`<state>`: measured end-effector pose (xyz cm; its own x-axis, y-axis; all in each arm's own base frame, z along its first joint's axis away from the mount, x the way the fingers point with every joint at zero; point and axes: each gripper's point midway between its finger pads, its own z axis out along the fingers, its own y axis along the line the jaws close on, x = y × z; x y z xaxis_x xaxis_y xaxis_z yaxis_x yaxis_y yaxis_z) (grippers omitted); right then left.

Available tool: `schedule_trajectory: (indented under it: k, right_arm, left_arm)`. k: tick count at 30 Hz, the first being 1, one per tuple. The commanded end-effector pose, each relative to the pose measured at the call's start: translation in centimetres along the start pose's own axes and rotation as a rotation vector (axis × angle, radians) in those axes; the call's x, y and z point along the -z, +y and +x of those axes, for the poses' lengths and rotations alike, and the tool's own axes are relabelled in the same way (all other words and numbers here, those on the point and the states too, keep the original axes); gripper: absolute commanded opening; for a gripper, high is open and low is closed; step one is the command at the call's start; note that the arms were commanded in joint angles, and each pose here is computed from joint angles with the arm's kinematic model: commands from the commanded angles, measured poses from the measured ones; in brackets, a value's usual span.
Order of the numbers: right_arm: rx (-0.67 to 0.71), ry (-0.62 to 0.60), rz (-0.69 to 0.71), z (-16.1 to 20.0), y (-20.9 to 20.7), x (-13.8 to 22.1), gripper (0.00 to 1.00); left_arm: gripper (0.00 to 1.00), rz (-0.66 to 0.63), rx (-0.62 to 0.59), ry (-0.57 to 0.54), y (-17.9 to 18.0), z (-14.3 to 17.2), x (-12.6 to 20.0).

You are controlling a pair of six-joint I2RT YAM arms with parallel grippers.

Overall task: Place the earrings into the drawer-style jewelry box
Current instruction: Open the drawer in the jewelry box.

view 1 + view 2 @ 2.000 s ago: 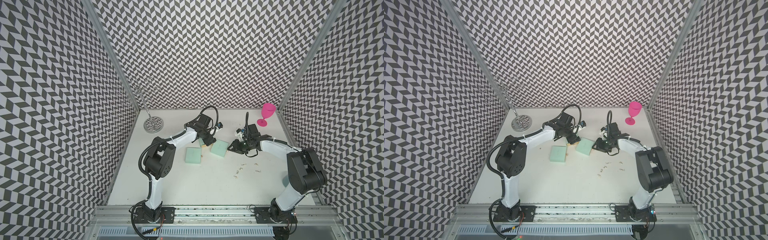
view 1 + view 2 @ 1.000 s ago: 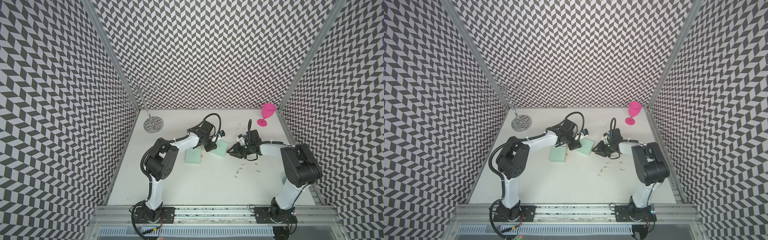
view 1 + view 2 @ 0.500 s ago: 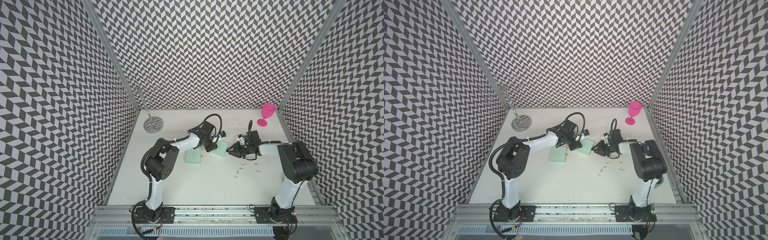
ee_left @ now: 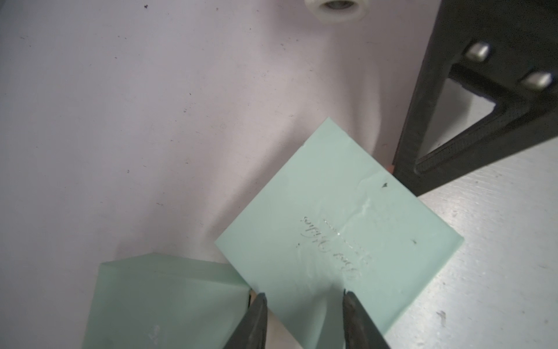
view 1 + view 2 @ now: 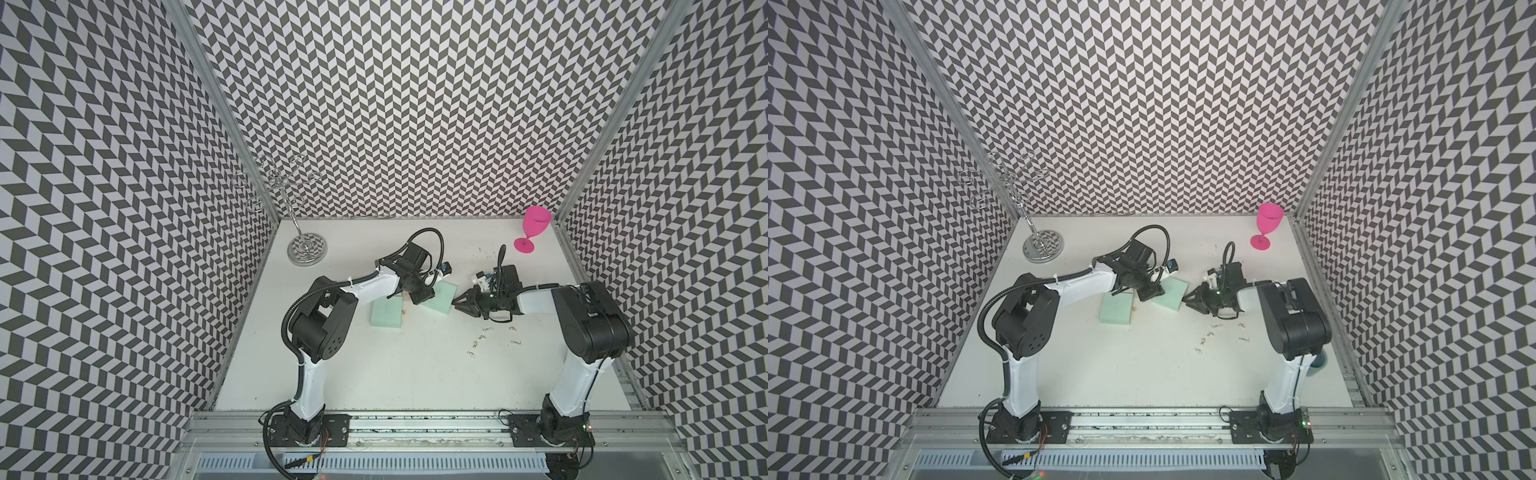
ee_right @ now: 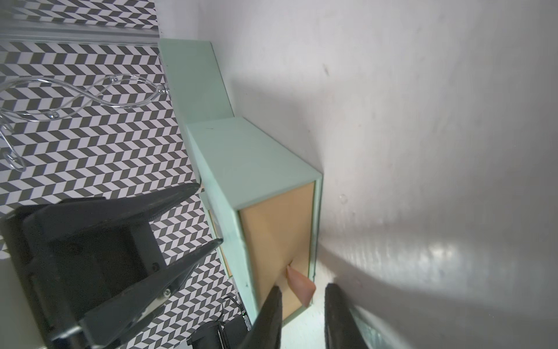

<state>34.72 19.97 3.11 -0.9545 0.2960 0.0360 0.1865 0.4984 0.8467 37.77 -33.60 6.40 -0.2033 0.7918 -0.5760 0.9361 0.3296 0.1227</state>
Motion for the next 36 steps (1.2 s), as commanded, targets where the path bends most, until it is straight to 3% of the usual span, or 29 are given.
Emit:
schedule_trajectory:
  k: [1,14,23,36]
  right_arm:
    - [-0.011,-0.017,-0.034,-0.3,0.0,-0.1,0.26]
    - [-0.016,-0.076,-0.045,-1.7,0.3,0.1,0.19]
    - [-0.032,-0.056,-0.093,-1.6,0.6,-0.2,0.0]
    - [-0.007,-0.092,-0.014,-1.1,-0.5,1.8,0.0]
  left_arm:
    - [0.43,0.019,-0.016,0.019,-0.9,0.3,0.1]
    - [0.42,0.022,-0.03,0.029,-0.9,0.6,-0.1]
    - [0.42,0.031,-0.029,0.028,-1.0,0.7,-0.2]
    - [0.4,0.034,-0.014,0.026,-0.8,0.7,-0.5]
